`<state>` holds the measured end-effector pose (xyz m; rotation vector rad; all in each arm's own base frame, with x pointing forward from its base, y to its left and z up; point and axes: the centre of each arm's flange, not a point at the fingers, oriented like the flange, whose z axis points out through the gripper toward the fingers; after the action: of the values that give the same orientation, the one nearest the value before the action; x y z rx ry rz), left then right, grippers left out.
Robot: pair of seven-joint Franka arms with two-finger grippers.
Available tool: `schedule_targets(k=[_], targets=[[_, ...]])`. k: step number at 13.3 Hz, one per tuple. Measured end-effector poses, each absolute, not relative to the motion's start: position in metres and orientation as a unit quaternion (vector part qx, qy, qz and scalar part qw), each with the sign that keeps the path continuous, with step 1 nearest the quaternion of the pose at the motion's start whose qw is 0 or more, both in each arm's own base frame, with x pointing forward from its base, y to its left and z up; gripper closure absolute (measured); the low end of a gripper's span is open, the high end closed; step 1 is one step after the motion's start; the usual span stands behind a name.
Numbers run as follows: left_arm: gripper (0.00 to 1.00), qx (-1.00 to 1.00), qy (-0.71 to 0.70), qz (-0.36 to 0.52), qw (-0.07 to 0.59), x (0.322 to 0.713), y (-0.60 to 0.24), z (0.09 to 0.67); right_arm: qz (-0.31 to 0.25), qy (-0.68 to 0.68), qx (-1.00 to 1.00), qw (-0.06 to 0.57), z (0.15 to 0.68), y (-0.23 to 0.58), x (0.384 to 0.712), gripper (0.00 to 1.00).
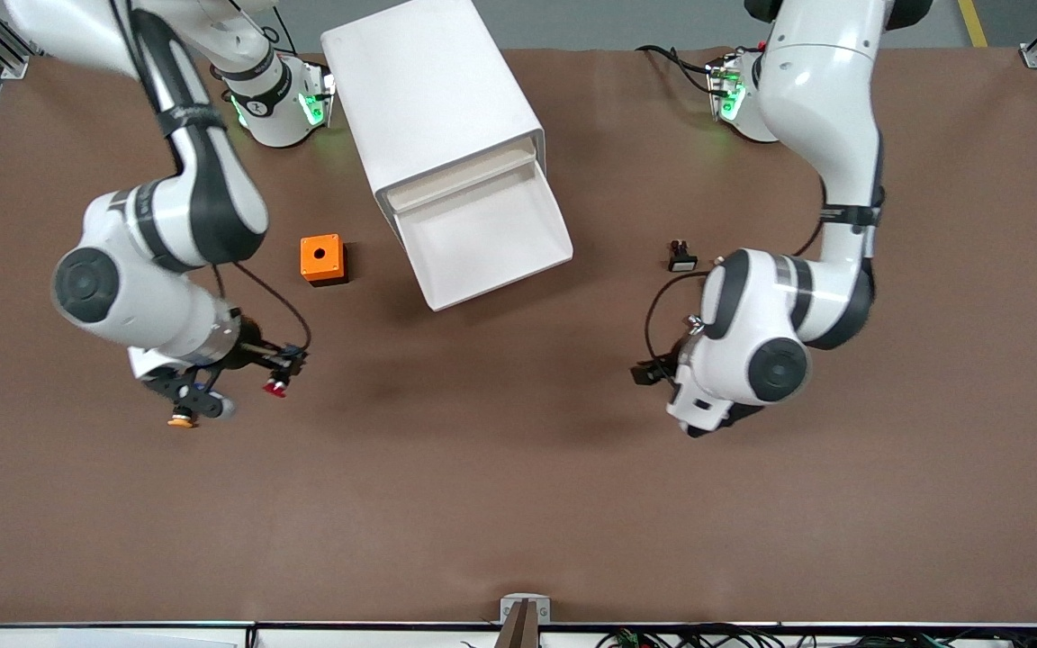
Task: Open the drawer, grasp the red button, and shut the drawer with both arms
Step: 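Carry the red button toward the yellow button while the left gripper returns, then push the open drawer shut into the cabinet with the left gripper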
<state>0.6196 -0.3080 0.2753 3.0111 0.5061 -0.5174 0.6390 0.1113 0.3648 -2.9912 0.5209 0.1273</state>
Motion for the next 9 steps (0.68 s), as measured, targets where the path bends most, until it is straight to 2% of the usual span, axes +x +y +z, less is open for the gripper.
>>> schedule_targets(k=[5, 9], targets=[[0.0, 0.972, 0.159, -0.171, -0.008, 0.553, -0.41, 0.269, 0.014, 0.079, -0.995, 0.053, 0.292, 0.02, 0.665, 0.61], [0.0, 0.97, 0.176, -0.167, -0.029, 0.495, -0.481, 0.272, 0.034, 0.063, -0.996, 0.051, 0.245, -0.003, 0.663, 0.61]])
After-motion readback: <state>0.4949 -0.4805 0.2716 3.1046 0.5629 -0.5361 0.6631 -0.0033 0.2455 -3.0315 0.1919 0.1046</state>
